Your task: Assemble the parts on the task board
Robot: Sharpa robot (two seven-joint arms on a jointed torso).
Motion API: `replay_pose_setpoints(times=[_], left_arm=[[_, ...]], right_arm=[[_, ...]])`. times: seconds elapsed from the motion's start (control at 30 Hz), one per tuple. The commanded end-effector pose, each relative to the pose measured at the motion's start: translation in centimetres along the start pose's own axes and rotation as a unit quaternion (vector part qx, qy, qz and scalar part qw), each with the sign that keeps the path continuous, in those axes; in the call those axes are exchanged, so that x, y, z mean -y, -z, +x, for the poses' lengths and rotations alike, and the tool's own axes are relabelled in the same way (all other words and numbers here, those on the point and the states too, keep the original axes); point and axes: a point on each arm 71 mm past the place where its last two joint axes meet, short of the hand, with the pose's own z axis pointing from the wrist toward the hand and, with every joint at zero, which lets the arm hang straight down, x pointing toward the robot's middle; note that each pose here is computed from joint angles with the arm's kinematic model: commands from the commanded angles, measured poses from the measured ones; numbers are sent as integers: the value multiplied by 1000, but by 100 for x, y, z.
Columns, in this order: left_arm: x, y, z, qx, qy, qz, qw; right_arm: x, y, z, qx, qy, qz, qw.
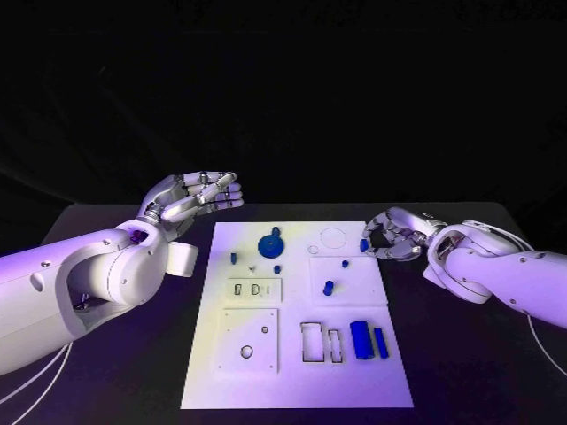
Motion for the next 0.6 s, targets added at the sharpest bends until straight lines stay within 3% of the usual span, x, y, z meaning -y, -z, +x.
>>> replay_pose_setpoints(times=[0.03,0.6], left_arm=[[9,0,25,-10,4,4,1000],[9,3,18,-8,4,3,1000]], right_arm=[[-5,-13,46,-11,-1,-4,1000],[-30,-51,91,-15,-2,-5,1000]])
